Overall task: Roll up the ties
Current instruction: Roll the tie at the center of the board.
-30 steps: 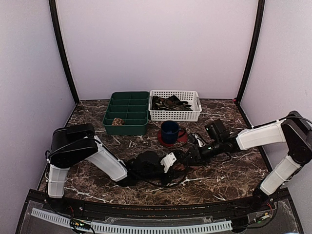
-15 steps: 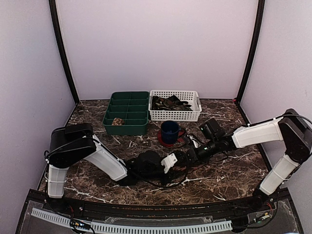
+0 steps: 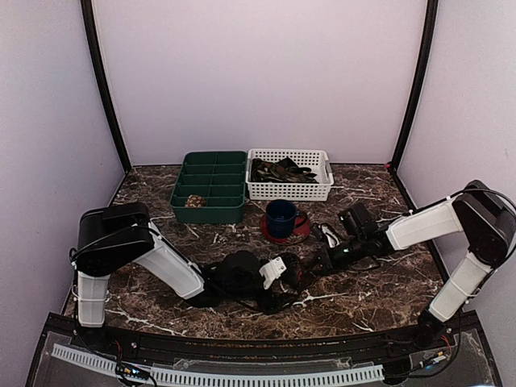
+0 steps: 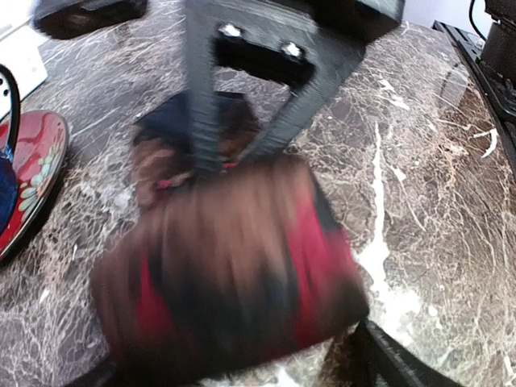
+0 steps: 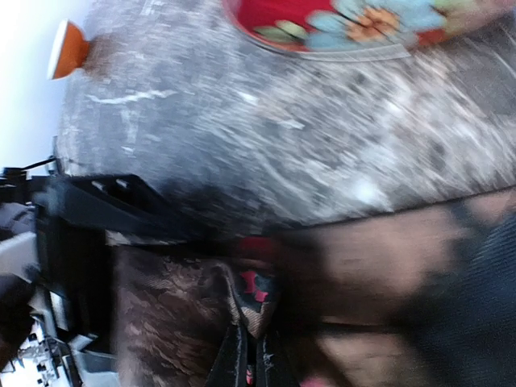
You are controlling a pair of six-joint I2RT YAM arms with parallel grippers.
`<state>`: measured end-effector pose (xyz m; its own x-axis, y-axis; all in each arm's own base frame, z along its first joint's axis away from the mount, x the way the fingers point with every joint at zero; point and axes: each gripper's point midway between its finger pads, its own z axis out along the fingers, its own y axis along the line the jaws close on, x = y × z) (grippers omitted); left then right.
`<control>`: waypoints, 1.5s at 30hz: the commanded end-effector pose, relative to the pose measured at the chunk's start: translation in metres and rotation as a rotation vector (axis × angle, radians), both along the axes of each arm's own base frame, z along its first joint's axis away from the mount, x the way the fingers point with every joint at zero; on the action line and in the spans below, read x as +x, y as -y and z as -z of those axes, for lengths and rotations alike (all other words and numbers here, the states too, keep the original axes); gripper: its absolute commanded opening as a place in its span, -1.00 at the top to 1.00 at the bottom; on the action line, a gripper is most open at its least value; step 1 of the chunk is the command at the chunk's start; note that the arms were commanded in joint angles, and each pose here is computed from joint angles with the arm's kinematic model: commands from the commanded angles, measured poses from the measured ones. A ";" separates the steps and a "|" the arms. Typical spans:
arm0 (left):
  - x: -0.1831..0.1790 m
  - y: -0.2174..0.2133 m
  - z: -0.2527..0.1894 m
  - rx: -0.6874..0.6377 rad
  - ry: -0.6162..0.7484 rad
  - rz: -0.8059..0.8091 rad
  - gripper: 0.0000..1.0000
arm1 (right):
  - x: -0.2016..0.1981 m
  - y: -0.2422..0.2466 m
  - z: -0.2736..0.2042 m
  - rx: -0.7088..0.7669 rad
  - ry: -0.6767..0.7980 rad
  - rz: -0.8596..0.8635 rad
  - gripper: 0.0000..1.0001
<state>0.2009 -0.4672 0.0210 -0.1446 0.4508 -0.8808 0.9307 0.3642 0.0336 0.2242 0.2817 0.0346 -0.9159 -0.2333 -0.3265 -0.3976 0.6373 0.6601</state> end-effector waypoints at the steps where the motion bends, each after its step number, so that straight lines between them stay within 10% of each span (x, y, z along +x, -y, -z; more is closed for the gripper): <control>1: -0.003 -0.008 -0.010 -0.042 -0.061 -0.027 -0.76 | -0.018 0.042 0.055 -0.207 -0.071 0.044 1.00; 20: 0.021 0.037 -0.016 -0.228 -0.238 -0.181 -0.73 | -0.025 0.045 0.066 -0.184 -0.113 0.094 1.00; 30: 0.019 0.041 0.011 -0.125 -0.181 -0.123 0.05 | -0.023 0.040 0.058 -0.155 -0.108 0.087 1.00; 35: 0.007 0.008 0.041 0.049 -0.125 -0.090 0.40 | -0.017 0.032 0.035 -0.092 -0.101 0.079 0.56; 45: -0.009 -0.029 0.074 0.256 -0.083 -0.043 0.45 | -0.008 0.004 -0.039 0.131 -0.100 0.038 0.04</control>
